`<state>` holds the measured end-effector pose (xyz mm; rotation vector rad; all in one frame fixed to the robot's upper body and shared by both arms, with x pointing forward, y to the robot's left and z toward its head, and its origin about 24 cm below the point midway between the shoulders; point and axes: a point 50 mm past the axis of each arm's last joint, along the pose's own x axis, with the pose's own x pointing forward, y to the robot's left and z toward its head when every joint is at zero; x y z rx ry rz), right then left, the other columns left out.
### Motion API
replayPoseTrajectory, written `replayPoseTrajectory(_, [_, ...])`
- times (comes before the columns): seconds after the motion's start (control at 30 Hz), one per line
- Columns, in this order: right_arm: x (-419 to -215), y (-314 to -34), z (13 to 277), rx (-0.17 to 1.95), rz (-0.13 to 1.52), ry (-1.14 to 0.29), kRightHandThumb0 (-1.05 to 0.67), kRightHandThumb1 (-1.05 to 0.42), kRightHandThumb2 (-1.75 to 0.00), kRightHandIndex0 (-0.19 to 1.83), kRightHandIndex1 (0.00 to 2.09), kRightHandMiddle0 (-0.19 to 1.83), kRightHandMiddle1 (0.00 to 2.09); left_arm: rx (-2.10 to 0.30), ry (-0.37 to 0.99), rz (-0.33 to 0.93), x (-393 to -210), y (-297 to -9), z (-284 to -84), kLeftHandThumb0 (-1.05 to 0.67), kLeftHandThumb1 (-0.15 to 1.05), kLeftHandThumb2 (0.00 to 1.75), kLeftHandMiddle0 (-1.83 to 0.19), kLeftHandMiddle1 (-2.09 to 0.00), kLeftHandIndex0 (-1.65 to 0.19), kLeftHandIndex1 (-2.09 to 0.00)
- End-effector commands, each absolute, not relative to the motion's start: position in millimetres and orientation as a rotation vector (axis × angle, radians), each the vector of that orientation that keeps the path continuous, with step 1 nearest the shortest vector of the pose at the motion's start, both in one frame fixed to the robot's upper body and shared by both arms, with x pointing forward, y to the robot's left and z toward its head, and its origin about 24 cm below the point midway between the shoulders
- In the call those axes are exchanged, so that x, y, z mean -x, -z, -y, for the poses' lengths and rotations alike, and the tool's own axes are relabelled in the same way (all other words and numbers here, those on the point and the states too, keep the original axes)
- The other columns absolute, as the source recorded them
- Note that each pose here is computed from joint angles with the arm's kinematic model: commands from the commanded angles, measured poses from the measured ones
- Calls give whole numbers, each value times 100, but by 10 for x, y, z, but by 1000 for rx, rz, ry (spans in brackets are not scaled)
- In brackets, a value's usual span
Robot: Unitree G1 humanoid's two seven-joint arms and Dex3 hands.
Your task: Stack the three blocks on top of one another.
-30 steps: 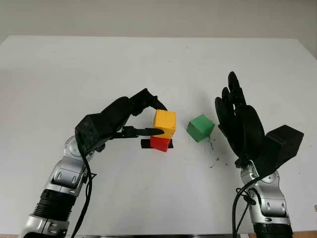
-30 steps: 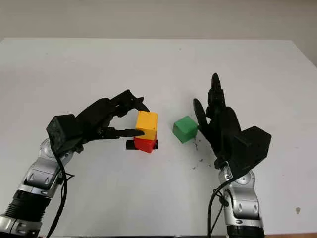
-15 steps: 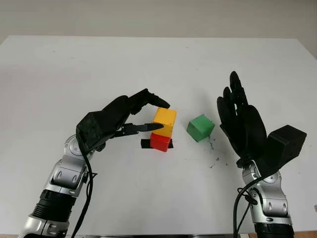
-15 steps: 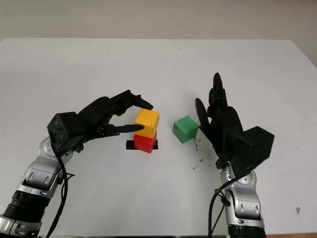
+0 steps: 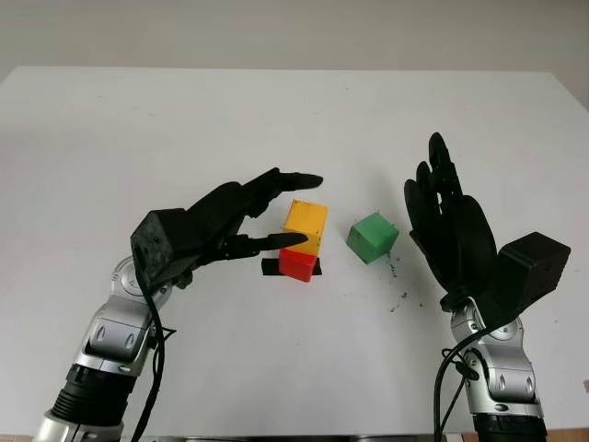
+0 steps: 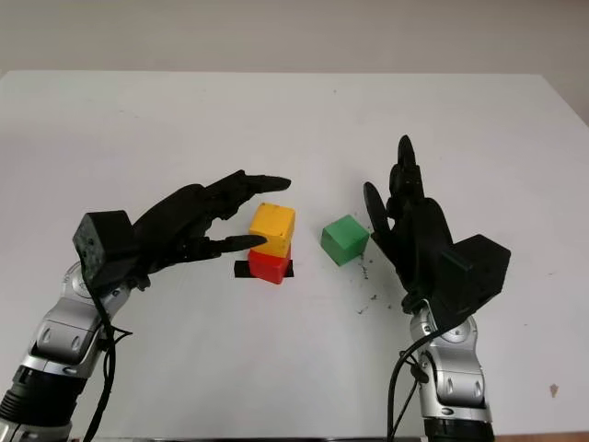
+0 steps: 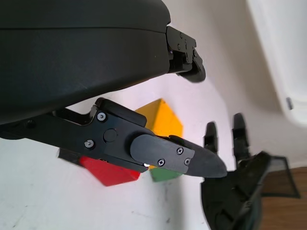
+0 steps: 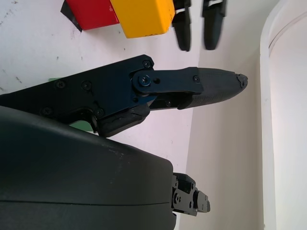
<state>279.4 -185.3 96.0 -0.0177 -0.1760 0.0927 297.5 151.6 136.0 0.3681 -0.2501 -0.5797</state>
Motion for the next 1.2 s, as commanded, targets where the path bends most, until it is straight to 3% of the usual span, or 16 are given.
replayPoseTrajectory(0.0, [-2814,-1079,1905,33,218,-111,-77,-105,-32,-18,4,-14,5,-315,516,291,-2931,-1384,-1585,-83,105,35,8,-5,4,-12])
replayPoseTrajectory(0.23, [-2957,-1372,2109,225,290,-146,-81,-104,-10,-15,5,-11,6,-223,251,357,-2904,-1447,-1756,-81,105,47,18,-3,18,-3])
replayPoseTrajectory(0.57, [-3139,-1948,2371,611,328,-290,-78,-89,-3,-9,8,5,13,-516,-8,309,-2796,-1328,-2012,-80,105,61,18,-4,18,-3])
replayPoseTrajectory(0.87, [-3266,-2474,2353,1142,319,-470,-80,-80,-4,8,12,27,15,-446,-49,255,-2679,-1227,-2049,-79,105,61,18,-5,18,-4])
replayPoseTrajectory(1.17, [-3270,-2645,2163,1539,318,-584,-74,-75,-5,14,8,38,10,-371,-53,213,-2661,-1175,-2085,-77,105,59,19,-4,18,-4])
